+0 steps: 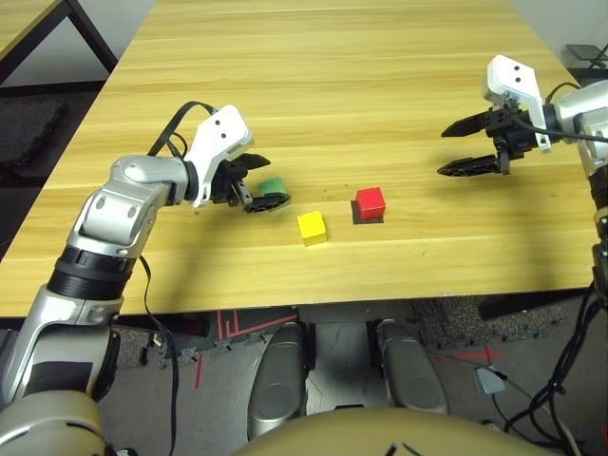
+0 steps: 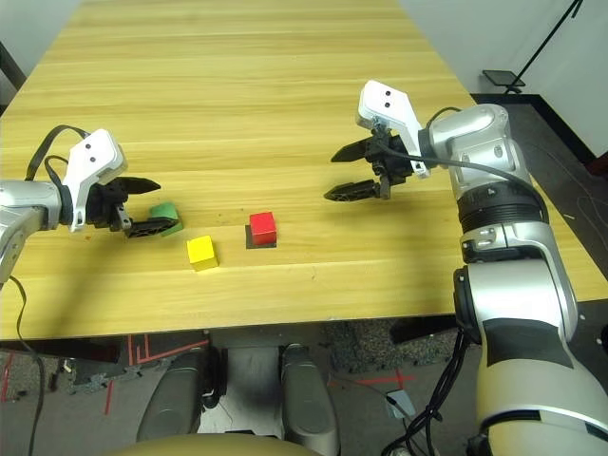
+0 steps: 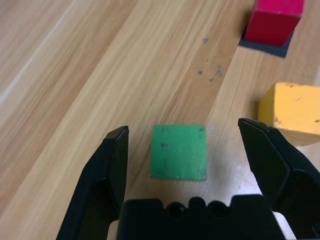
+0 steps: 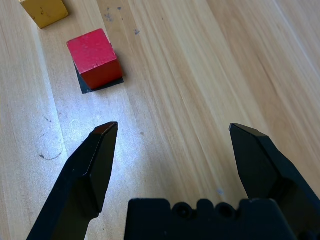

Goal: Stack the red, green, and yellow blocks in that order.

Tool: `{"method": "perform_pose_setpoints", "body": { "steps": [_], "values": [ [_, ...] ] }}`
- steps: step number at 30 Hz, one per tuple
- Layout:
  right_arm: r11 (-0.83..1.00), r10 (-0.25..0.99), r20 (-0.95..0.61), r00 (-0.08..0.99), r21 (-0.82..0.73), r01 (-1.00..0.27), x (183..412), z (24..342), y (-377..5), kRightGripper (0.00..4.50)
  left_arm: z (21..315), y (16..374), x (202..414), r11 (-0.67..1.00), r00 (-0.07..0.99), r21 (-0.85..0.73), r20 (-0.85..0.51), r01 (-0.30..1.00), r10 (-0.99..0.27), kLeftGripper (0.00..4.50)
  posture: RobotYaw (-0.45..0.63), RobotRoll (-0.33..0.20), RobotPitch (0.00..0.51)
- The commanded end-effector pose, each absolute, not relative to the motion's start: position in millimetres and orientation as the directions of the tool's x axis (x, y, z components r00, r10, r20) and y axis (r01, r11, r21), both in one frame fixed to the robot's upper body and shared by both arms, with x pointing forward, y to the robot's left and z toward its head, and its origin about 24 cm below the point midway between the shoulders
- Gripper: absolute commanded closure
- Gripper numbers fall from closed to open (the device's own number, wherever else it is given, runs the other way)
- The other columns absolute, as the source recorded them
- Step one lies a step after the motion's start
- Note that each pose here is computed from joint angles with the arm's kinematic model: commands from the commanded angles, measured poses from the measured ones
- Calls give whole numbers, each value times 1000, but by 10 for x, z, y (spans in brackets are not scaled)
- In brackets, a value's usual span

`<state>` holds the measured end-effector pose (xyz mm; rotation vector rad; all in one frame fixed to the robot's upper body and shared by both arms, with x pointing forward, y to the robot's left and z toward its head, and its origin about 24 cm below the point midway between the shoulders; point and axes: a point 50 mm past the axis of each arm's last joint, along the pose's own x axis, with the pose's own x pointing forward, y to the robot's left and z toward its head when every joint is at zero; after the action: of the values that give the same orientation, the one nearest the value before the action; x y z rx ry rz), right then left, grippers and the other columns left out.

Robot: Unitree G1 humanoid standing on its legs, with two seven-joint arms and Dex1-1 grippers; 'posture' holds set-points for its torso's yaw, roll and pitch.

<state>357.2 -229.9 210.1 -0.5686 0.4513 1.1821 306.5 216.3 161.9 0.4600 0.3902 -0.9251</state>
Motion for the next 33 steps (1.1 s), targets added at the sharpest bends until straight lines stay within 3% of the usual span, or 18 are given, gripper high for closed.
{"method": "perform_pose_setpoints", "body": {
  "steps": [1,15,18,21,26,33],
  "values": [
    [275,738,-591,324,-176,-945,3548,2106,-2311,13,1491,2163,3054,507,518,184,-540,842,-664,0,269,-127,113],
    [258,765,-568,304,-164,-952,3485,2133,-2233,13,1201,2186,3193,536,516,152,-573,830,-637,0,232,-126,125],
    [265,768,-561,308,-160,-951,3460,2116,-2229,13,1139,2216,3215,542,516,151,-587,827,-624,0,228,-127,108],
    [264,763,-570,304,-154,-952,3427,2085,-2260,0,1145,2199,3242,552,524,145,-574,821,-629,685,228,-125,102],
    [268,763,-570,305,-150,-952,3397,2058,-2270,0,1272,2096,3236,526,487,110,-570,843,-662,2386,228,-116,88],
    [230,784,-569,247,-104,-968,3308,1944,-2261,0,1752,1705,3272,395,385,102,-533,913,-754,2408,237,-89,90]
  ]
}}
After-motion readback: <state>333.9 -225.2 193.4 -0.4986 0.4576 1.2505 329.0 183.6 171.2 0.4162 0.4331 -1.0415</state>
